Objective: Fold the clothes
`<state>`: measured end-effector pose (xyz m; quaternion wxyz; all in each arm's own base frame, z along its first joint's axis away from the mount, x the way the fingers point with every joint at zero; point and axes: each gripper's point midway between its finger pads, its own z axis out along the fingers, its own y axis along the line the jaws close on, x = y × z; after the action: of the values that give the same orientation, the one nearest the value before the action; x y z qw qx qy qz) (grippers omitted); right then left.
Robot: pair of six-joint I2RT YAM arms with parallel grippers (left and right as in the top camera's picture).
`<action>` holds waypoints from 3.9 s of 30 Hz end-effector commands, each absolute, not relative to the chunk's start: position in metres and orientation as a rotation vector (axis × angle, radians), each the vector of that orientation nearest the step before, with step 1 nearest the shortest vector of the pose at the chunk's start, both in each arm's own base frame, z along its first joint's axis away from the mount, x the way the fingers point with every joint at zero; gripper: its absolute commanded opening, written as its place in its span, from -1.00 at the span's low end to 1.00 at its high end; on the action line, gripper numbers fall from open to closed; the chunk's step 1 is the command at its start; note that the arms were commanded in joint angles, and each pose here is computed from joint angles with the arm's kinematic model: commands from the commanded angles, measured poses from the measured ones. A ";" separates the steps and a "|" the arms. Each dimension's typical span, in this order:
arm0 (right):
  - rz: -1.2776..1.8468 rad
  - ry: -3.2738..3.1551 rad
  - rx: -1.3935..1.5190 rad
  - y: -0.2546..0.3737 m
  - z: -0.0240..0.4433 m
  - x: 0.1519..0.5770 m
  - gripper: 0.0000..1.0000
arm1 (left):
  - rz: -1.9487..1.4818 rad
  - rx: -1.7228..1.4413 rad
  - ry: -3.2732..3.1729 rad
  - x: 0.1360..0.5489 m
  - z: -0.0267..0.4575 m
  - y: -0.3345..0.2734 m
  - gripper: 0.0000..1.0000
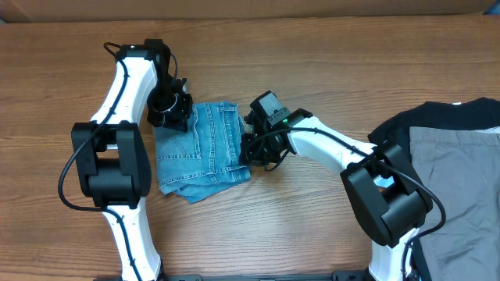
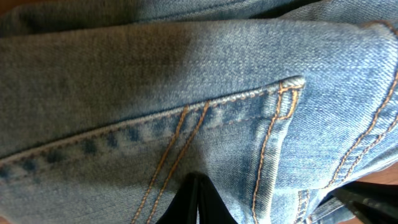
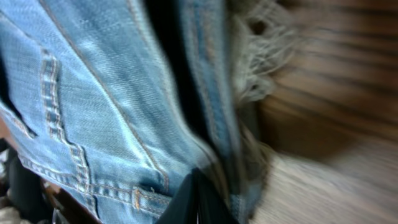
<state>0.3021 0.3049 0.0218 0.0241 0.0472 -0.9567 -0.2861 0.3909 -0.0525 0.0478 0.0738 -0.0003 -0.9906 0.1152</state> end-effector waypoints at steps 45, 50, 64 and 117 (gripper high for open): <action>-0.643 -2.899 -0.044 0.303 -0.035 0.288 -0.92 | 0.836 0.195 -2.819 0.358 0.057 0.000 0.57; -0.642 -2.897 -0.043 0.303 -0.035 0.287 -0.92 | 0.909 0.193 -2.790 0.346 0.029 -0.013 0.56; -0.670 -2.888 -0.013 0.306 -0.033 0.286 -0.92 | 1.059 0.187 -2.751 0.337 -0.004 -0.062 -0.78; -0.602 -3.158 -0.191 0.187 0.110 0.350 -0.91 | 0.761 1.810 -3.007 0.462 0.104 0.234 1.00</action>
<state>0.3438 0.1871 0.1004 -0.0224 -0.0600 -0.9804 -0.1866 0.4682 0.2274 0.0646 -0.1996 0.4876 -0.8250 0.2045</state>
